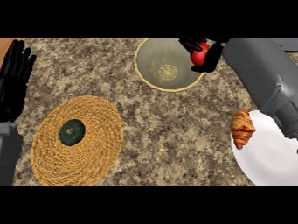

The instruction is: Pick the tomato from the plate and place it in the bowl

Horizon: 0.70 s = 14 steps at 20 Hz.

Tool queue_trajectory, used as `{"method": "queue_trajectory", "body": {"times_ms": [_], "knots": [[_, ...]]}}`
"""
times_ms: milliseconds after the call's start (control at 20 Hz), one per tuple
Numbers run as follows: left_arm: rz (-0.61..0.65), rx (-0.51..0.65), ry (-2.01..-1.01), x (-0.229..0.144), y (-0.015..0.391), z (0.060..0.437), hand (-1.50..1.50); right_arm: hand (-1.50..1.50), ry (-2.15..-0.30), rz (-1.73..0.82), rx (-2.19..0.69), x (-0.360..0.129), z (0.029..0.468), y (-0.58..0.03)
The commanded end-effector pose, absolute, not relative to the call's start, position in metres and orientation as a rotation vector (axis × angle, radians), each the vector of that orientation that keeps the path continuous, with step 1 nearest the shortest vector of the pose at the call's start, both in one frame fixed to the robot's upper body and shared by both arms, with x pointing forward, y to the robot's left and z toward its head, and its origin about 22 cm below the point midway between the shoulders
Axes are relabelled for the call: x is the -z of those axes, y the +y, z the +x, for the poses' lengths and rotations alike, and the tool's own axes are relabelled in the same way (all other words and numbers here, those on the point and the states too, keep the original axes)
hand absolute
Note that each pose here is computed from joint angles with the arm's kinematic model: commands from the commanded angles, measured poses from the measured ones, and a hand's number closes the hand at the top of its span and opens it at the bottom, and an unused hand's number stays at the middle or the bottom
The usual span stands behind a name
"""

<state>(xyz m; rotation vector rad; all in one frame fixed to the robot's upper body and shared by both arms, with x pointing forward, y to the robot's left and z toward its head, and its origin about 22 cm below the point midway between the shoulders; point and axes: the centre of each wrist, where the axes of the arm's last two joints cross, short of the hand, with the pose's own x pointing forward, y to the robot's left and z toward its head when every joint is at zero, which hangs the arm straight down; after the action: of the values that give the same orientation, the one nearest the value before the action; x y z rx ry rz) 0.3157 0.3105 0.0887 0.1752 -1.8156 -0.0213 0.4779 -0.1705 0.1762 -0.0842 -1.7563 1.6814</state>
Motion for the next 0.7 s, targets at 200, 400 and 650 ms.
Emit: {"method": "queue_trajectory", "body": {"times_ms": [200,400,650], "knots": [[0.176,0.038,-1.82,-0.097,0.307,0.317,0.0,-1.5,-1.585,0.083,-1.558,-0.116,0.47,-0.156],[0.18,0.008,-1.816,-0.098,0.302,0.327,0.0,-1.5,-1.621,0.266,-1.403,-0.103,0.463,-0.122],[0.163,0.038,-1.842,-0.101,0.299,0.317,0.0,-1.5,-1.795,0.287,-1.123,-0.139,0.477,-0.162]]}}
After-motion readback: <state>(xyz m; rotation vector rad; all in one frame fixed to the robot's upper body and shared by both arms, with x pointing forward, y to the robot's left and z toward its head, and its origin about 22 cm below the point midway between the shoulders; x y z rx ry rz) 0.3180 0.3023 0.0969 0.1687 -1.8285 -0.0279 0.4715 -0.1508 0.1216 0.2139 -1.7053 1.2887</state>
